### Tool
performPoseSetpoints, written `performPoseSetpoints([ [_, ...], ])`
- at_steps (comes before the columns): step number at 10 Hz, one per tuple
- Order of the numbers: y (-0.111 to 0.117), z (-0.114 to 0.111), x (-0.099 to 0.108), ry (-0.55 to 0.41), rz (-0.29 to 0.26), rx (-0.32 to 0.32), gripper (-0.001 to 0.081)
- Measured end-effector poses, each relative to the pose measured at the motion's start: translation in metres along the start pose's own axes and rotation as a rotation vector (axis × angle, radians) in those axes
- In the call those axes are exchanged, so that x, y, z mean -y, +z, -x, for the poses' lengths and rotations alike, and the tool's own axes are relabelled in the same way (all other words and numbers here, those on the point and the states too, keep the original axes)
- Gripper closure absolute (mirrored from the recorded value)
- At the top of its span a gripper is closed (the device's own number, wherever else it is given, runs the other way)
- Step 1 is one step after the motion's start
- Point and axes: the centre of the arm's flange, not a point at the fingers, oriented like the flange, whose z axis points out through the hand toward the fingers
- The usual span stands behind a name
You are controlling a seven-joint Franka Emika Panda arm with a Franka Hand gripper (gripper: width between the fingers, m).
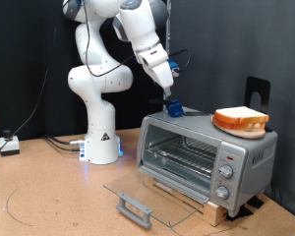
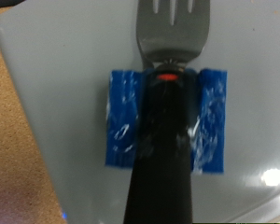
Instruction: Make a piece of toast with the oven
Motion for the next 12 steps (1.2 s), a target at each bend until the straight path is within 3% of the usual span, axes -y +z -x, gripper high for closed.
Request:
performPoseSetpoints([
  [4,0.028,-0.006,0.009,-0.075,0.025,0.053,-0.0001],
  [6,0.042,-0.008,0.011,-0.082,0.043,0.059,-0.0001],
  [12,0.071,-0.017,0.012,-0.067,0.030,0.074,-0.0001],
])
